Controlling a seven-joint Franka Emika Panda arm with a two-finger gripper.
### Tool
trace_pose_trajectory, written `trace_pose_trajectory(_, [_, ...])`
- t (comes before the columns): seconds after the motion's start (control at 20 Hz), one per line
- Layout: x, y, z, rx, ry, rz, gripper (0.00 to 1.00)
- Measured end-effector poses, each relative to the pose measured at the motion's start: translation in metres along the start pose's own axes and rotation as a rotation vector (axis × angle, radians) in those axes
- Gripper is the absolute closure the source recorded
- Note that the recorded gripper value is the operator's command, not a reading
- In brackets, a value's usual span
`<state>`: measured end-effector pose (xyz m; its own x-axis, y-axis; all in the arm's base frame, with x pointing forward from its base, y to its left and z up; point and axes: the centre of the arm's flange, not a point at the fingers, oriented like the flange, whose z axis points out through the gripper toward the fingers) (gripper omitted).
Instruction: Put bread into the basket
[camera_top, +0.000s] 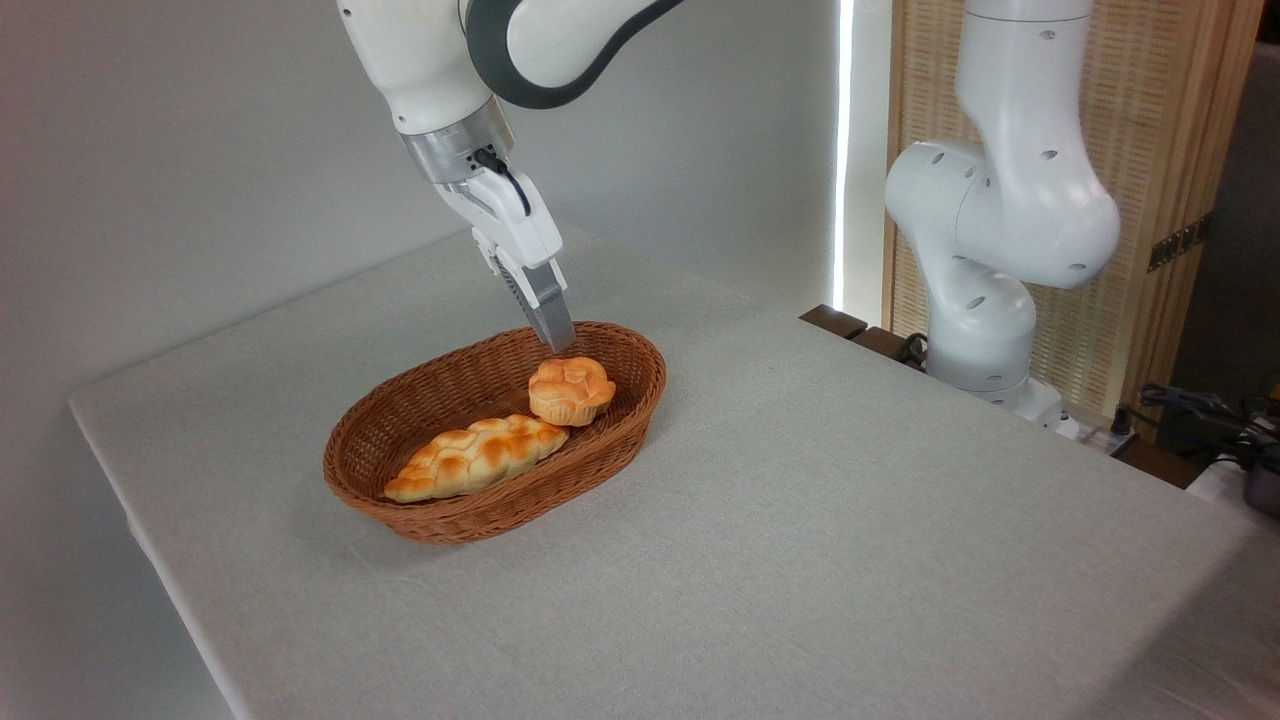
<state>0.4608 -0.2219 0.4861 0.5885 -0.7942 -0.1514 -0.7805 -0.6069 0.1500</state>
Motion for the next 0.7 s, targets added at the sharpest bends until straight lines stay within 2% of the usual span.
trace_pose_trajectory(0.2, [-0.004, -0.005, -0.004, 0.002, 0.007, -0.012, 0.00])
trace_pose_trajectory(0.35, [-0.020, -0.030, -0.030, 0.020, 0.061, -0.065, 0.00])
trace_pose_trajectory(0.5, [-0.051, -0.068, -0.082, 0.055, 0.152, -0.110, 0.00])
trace_pose_trajectory(0.7, [-0.104, -0.106, -0.126, 0.052, 0.180, -0.108, 0.00])
